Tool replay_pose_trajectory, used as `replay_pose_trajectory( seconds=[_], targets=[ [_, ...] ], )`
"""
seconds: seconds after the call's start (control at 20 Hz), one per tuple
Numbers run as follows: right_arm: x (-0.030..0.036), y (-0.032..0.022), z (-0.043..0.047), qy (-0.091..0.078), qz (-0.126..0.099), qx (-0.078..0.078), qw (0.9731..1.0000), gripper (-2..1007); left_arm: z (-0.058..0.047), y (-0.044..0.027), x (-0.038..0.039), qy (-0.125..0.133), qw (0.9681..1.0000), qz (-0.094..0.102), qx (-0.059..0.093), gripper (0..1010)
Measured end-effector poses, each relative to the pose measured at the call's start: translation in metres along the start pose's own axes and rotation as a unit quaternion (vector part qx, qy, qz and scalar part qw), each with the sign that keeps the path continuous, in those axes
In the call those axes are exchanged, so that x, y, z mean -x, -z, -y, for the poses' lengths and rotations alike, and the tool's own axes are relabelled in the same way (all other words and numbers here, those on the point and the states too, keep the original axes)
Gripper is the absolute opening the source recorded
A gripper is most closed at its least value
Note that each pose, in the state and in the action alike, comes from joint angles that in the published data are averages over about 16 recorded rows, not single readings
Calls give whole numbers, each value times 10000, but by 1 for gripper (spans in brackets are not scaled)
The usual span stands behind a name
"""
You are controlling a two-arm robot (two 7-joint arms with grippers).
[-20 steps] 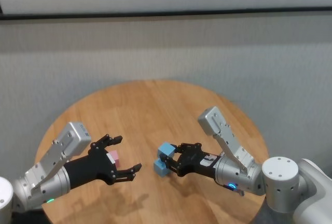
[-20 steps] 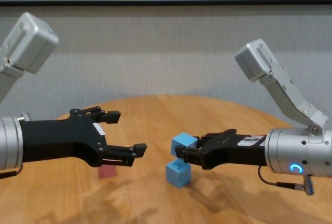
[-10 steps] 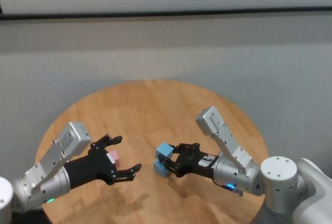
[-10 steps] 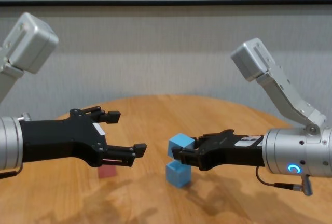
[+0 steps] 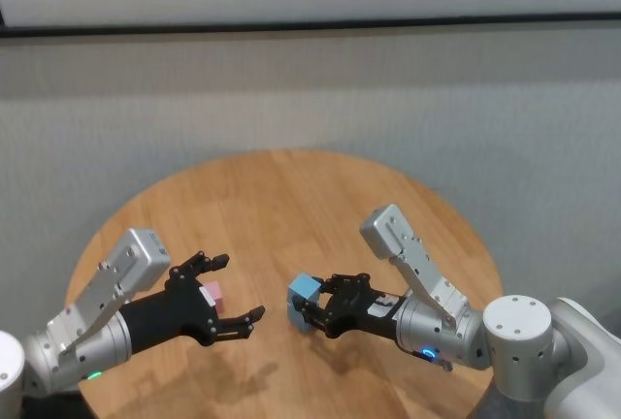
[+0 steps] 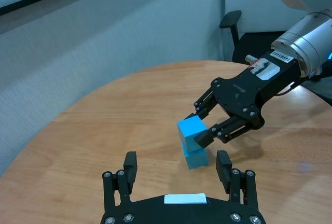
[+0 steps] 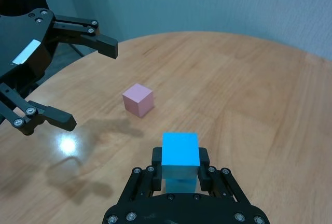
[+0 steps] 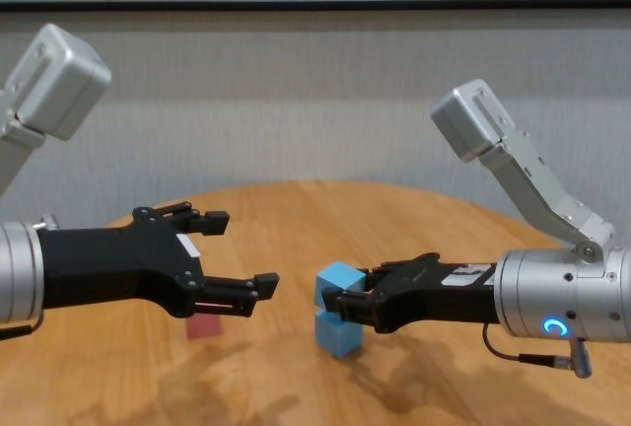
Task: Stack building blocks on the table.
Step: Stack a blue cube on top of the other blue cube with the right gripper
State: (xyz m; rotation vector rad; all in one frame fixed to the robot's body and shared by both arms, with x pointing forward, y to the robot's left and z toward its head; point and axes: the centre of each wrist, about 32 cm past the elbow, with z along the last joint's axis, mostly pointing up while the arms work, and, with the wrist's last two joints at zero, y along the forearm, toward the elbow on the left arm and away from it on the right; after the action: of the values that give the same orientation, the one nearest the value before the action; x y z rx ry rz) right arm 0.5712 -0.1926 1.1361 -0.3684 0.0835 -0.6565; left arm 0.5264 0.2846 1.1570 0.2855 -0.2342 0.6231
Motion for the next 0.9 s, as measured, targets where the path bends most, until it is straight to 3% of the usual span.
replay_pose_trajectory(
  seconds=[0.9],
  targets=[
    [13,2,-36,41,-7,111,9999,372,0,0,0,0,10000,0,0,1000]
  ],
)
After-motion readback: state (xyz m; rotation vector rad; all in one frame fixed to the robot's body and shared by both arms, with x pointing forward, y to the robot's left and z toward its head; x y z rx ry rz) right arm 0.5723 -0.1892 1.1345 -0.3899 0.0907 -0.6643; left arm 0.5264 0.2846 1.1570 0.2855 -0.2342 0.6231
